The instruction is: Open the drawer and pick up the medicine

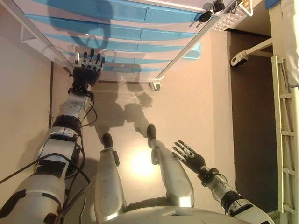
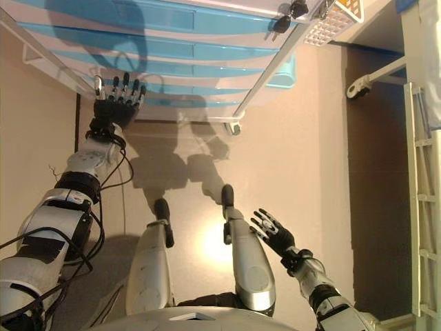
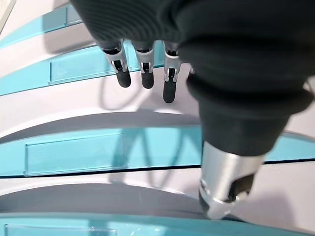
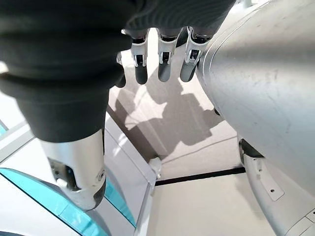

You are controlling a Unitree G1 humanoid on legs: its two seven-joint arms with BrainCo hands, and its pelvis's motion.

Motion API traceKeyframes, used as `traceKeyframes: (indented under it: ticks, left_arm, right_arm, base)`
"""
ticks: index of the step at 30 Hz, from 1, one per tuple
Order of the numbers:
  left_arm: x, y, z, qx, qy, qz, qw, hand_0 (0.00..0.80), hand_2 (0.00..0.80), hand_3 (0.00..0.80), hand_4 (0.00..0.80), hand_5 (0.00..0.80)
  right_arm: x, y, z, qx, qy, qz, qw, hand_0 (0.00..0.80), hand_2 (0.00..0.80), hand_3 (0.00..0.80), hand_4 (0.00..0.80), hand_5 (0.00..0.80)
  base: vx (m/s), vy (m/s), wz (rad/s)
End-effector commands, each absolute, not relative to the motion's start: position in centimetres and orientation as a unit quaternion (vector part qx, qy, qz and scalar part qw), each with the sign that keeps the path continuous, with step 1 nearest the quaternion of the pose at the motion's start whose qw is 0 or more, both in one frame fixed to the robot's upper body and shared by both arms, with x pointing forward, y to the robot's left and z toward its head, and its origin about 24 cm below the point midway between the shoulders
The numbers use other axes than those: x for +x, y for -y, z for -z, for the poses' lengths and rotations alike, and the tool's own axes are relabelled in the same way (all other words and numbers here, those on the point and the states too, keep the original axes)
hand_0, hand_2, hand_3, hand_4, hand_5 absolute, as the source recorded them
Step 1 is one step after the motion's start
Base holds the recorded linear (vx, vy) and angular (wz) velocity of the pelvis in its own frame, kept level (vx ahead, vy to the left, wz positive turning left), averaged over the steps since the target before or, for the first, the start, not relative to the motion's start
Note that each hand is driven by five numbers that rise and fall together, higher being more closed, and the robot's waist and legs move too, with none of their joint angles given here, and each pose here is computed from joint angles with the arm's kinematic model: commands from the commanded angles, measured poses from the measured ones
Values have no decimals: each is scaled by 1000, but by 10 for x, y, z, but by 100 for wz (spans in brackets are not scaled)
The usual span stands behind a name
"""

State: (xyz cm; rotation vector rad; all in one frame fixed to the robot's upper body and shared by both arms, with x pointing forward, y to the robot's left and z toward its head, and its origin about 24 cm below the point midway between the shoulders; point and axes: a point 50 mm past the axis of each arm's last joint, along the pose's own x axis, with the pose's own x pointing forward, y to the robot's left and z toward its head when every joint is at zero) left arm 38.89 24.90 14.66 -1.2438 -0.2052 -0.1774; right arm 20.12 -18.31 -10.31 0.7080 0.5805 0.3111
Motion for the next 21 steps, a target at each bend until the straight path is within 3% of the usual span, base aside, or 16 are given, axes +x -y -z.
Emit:
traceKeyframes:
  ticks: [1, 8, 21]
  left_arm:
    - [392, -239, -277, -552, 277, 244, 748, 0, 0, 0, 0, 0]
    - [378, -221, -311, -512, 329, 324, 725, 0, 0, 0, 0, 0]
    - [353, -178, -330, -448, 371, 419, 698, 0, 0, 0, 0, 0]
  right_arm:
    - [166, 187, 117, 335, -330, -168, 866, 0, 0, 0, 0, 0]
    - [163, 191, 117, 336, -326, -162, 868, 0, 0, 0, 0, 0]
    - [166, 196, 114, 339, -316, -149, 874, 0, 0, 0, 0, 0]
  base:
    - [6, -16, 4]
    - [-2, -4, 3]
    - [-2, 1, 3]
